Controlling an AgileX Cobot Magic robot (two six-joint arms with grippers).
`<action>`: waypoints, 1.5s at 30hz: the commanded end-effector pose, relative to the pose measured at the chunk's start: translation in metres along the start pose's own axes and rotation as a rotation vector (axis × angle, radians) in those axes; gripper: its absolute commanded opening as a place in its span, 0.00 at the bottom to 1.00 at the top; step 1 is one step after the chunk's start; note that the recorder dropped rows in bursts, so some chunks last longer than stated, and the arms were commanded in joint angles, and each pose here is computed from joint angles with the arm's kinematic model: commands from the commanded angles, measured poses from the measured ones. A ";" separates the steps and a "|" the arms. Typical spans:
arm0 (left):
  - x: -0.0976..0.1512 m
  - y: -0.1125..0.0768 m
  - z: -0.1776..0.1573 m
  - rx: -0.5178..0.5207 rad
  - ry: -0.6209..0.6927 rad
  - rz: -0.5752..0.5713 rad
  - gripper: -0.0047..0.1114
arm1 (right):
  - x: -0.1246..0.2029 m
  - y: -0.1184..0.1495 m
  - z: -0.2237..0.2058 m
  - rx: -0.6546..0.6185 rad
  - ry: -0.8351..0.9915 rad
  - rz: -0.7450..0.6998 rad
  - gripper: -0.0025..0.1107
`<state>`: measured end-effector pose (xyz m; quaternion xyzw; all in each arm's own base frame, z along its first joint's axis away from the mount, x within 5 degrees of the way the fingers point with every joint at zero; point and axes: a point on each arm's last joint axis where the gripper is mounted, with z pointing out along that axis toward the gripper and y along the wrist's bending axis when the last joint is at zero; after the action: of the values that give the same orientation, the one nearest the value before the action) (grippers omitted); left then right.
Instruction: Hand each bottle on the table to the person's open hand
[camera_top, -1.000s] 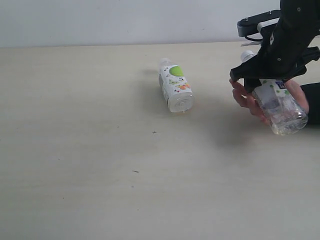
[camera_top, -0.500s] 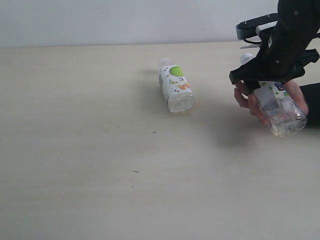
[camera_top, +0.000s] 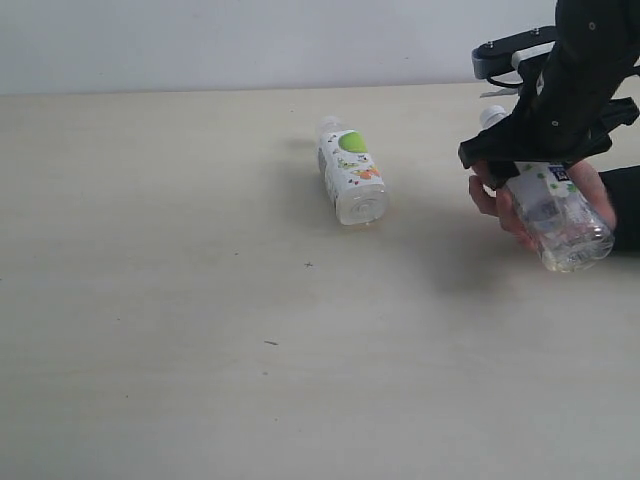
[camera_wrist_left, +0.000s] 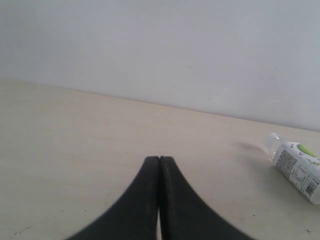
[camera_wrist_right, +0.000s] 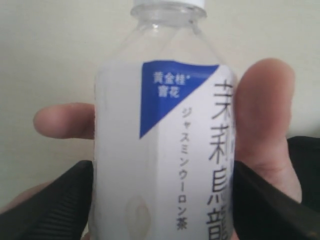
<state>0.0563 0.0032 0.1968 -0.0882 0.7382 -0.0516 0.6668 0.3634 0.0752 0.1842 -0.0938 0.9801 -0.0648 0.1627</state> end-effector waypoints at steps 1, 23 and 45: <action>0.001 0.000 0.000 0.001 -0.006 -0.006 0.04 | -0.001 -0.001 0.000 0.003 -0.012 -0.004 0.75; 0.001 0.000 0.000 0.001 -0.006 -0.006 0.04 | -0.004 -0.007 -0.033 -0.001 -0.104 0.007 0.81; 0.001 0.000 0.000 0.001 -0.006 -0.006 0.04 | 0.071 -0.024 -0.216 -0.190 -0.431 0.019 0.03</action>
<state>0.0563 0.0032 0.1968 -0.0882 0.7382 -0.0516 0.6668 0.2558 0.0612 0.3602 -0.0936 0.9320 0.0328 0.3485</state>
